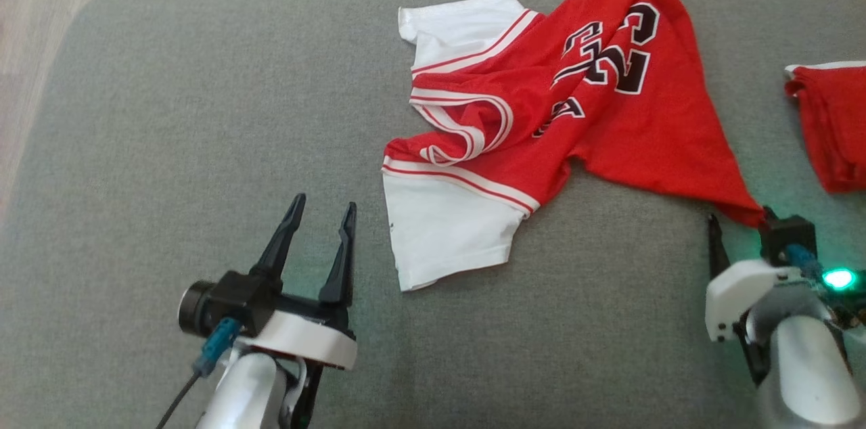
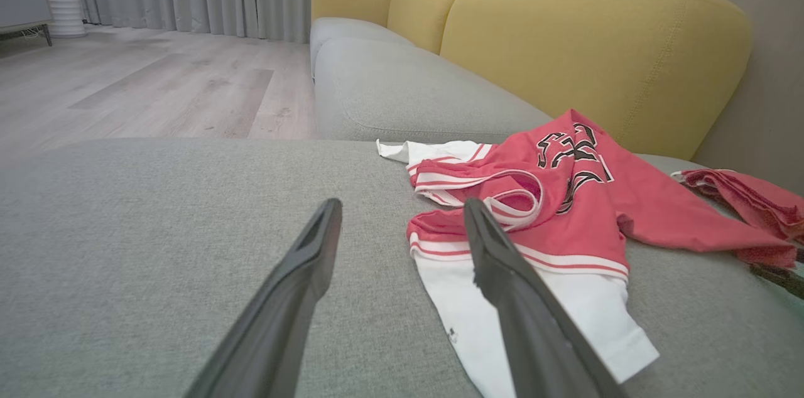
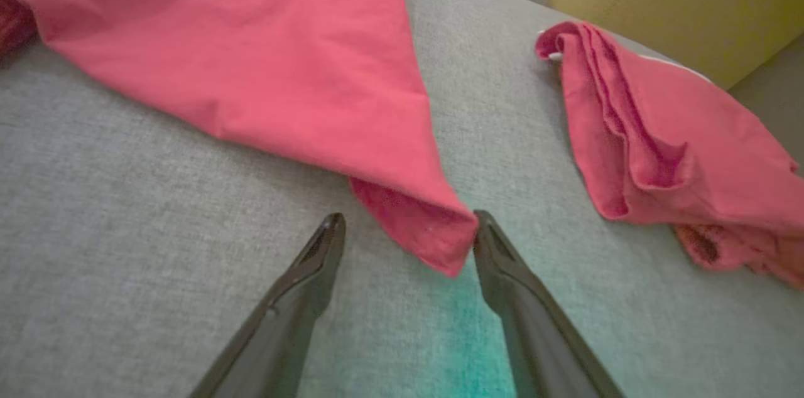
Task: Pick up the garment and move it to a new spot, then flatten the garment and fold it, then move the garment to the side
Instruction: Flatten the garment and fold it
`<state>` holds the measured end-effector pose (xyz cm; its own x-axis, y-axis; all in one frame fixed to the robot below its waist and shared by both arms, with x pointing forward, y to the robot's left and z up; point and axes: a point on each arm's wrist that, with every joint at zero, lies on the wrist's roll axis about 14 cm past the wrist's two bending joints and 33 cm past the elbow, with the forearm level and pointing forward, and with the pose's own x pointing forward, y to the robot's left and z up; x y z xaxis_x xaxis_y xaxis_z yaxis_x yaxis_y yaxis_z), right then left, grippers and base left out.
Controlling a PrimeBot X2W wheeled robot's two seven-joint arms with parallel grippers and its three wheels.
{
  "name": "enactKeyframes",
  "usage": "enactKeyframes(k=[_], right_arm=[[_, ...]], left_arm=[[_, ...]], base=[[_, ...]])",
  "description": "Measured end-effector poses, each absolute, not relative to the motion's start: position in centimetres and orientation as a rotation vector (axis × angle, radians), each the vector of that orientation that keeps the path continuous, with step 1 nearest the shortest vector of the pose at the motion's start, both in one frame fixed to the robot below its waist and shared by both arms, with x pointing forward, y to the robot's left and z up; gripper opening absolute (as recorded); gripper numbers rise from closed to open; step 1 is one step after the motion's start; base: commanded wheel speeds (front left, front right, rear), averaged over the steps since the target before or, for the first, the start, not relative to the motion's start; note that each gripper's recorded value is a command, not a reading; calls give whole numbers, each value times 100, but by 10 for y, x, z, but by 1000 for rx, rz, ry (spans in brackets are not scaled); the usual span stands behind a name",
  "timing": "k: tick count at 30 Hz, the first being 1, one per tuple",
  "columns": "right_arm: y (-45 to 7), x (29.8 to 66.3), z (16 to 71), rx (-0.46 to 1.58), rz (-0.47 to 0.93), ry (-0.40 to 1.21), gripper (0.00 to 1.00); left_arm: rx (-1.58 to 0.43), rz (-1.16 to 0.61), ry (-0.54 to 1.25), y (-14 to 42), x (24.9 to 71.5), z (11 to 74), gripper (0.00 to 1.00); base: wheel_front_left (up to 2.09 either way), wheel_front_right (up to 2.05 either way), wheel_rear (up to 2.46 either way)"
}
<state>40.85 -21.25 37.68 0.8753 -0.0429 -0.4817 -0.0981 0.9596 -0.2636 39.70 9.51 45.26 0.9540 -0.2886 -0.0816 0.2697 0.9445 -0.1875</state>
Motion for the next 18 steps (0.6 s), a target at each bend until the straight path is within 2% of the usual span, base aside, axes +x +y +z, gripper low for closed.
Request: enactKeyframes(k=[9,10,11,12,18], right_arm=[[-205,439,380,-335,54,495,100],[-204,440,379,-340,57,498,88],[-204,441,379,-346,60,501,23],[-203,441,378,-355,64,505,0],[-228,451,397,-463,44,465,0]], left_arm=[[-175,-284,120,97,402,448,100],[-175,-283,122,98,402,447,100],[-175,-283,123,98,402,447,100],[-175,-283,123,98,402,447,100],[-173,-289,117,96,401,450,100]], base=[[0,0,0],[0,0,0],[0,0,0],[0,0,0],[0,0,0]])
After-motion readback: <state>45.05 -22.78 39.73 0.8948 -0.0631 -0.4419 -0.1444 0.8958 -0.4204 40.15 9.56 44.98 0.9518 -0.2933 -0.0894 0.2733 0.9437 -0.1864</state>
